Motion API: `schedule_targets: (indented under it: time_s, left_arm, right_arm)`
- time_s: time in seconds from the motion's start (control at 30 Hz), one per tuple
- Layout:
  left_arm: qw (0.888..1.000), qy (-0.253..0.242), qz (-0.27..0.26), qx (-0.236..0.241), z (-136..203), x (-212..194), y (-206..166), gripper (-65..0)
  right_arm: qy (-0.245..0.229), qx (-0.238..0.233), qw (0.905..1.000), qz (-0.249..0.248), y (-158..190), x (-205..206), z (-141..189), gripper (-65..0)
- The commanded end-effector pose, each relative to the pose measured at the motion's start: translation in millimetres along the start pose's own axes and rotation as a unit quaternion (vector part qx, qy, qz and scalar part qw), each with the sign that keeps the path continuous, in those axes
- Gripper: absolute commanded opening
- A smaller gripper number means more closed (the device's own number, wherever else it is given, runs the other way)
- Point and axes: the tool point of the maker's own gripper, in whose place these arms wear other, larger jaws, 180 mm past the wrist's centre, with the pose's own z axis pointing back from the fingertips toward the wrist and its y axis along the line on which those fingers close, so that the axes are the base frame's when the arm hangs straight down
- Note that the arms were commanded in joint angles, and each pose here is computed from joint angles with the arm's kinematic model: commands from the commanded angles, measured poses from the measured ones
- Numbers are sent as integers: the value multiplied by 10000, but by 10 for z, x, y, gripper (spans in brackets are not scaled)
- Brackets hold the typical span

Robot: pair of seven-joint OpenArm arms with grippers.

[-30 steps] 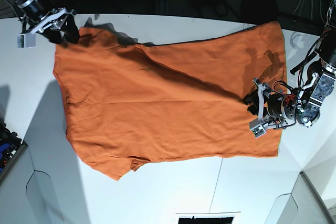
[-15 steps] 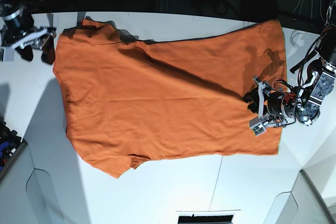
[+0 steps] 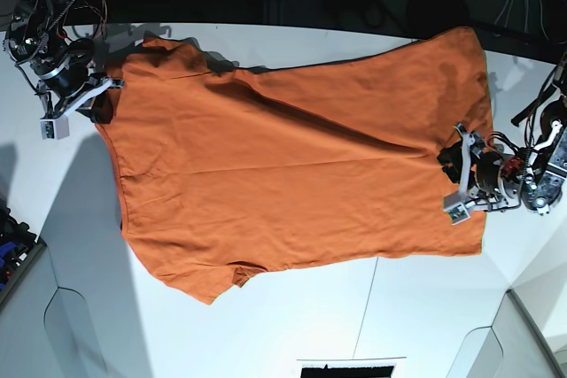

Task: Layout the t-shirt on the table in an organized manner, then fold the t-shirt properly
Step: 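Drag the shirt corners outward with both grippers to straighten it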

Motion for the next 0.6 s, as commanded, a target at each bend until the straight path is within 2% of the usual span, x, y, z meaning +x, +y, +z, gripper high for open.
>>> schedule_targets:
  time_s: [0.0,0.1,0.37,0.57]
  left_arm:
    - [9996,-235,50,131,150,124,141,-390]
    - [9993,-330,178,52,178,136,132,-390]
    - [9998,-27,138,-104,14,-83,-57,-390]
    - [9998,-57,135,-118,5,-58,-68,-390]
  right_arm:
    - [-255,22,9996,149,-19,236,-23,-650]
    - [-163,-23,9998,101,-146,279,-136,-650]
    - [-326,-220,9992,-31,-500,631,-298,-650]
    - [-559,-157,9983,-86,-573,862,-204,-650]
